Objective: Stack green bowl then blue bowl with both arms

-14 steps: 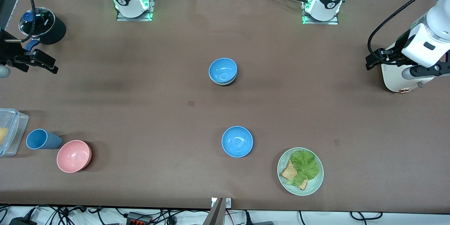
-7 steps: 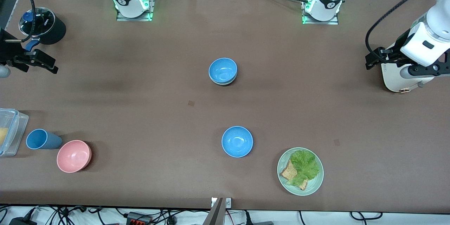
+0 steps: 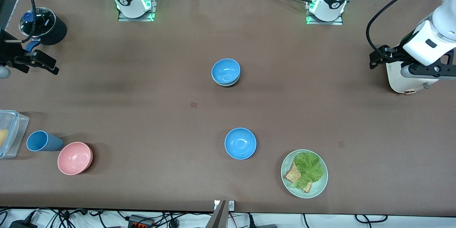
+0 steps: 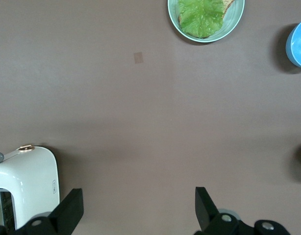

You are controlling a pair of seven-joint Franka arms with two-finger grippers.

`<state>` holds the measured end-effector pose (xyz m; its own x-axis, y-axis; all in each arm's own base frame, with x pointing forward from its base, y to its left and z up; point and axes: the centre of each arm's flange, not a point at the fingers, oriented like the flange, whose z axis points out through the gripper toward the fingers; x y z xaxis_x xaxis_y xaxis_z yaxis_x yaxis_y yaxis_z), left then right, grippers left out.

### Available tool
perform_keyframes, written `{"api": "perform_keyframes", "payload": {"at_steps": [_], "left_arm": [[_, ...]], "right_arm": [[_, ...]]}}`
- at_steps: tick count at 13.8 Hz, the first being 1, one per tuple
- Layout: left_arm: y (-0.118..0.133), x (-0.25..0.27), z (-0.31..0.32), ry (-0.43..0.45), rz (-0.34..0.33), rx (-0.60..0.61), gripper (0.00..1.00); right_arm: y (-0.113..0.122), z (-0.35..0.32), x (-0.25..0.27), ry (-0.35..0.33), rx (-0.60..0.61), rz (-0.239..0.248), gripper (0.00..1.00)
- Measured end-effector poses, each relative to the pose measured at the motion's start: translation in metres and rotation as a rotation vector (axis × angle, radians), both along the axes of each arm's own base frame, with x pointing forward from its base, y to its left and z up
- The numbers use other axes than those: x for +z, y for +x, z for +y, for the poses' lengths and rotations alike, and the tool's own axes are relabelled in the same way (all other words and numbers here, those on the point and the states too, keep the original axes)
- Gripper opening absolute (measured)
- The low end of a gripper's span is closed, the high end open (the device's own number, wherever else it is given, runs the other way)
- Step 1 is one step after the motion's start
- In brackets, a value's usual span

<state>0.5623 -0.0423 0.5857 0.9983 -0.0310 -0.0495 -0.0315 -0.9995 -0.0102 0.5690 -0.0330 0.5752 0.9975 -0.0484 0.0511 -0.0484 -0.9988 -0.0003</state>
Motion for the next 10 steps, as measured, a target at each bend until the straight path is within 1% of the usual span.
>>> {"api": "perform_keyframes", "payload": {"at_steps": [3, 10], "left_arm": [[0.0005, -0.001, -0.0016, -0.015, 0.003, -0.008, 1.0], [0.0007, -0.0014, -0.0018, -0.017, 0.004, -0.013, 1.0]], "right_arm": [[0.0, 0.0, 0.0, 0.0, 0.0, 0.0, 1.0], [0.0, 0.0, 0.0, 0.0, 0.0, 0.0, 1.0]]}}
